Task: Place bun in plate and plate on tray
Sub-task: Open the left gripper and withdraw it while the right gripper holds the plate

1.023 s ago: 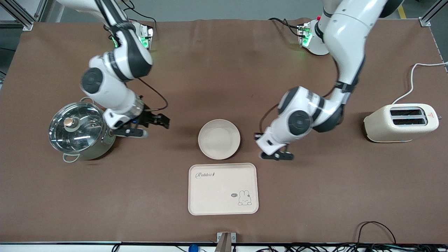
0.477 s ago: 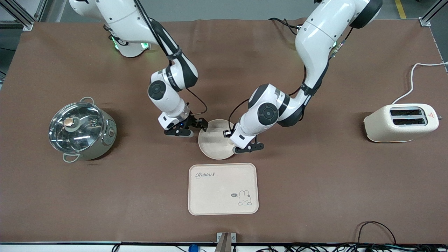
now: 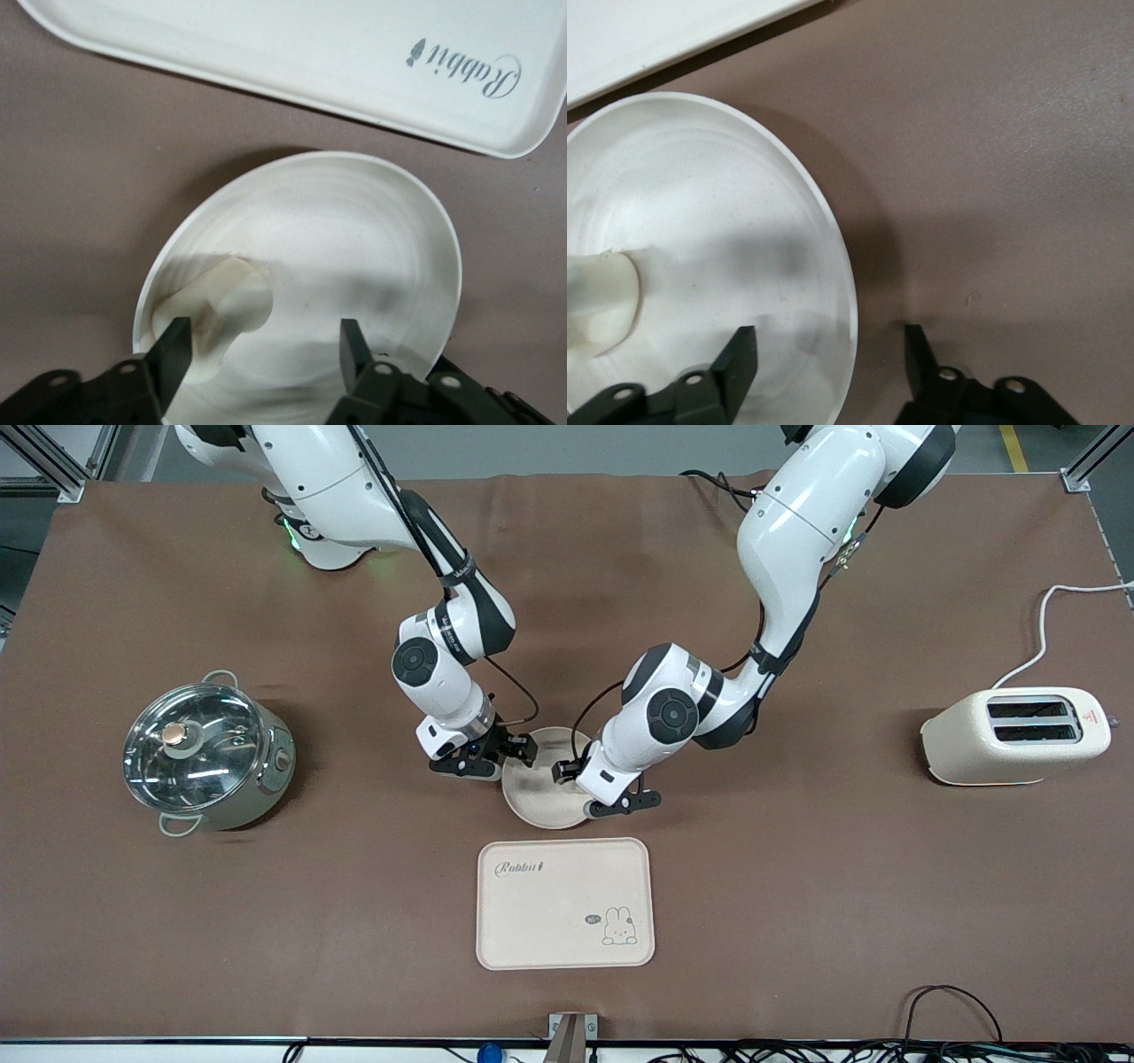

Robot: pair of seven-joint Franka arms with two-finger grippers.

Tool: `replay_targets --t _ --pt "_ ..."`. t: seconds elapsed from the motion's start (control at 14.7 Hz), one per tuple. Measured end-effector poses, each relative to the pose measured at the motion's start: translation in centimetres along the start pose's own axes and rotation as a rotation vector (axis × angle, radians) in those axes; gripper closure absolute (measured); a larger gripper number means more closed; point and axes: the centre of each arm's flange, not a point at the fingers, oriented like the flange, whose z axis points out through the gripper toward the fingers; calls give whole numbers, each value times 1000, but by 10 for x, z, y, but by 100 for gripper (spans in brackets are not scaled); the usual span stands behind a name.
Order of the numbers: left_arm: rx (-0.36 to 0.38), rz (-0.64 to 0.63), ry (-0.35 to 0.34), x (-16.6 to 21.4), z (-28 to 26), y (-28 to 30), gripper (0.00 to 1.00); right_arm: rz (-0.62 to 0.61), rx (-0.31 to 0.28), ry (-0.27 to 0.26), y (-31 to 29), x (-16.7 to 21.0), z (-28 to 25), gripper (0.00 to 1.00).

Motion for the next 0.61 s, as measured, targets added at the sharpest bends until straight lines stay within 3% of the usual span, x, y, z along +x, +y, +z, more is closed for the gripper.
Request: replay_targets --t 0.14,0.27,0.41,0.61 --pt "58 52 23 9 -13 -5 0 2 -3 -3 1 0 1 53" --pt "165 125 37 31 -45 -25 0 1 -5 -7 1 -1 2 74" --pt "199 195 45 62 -91 -52 0 8 2 2 -1 1 0 93" --pt "222 312 51 95 -156 -88 0 12 7 1 -3 4 -3 95"
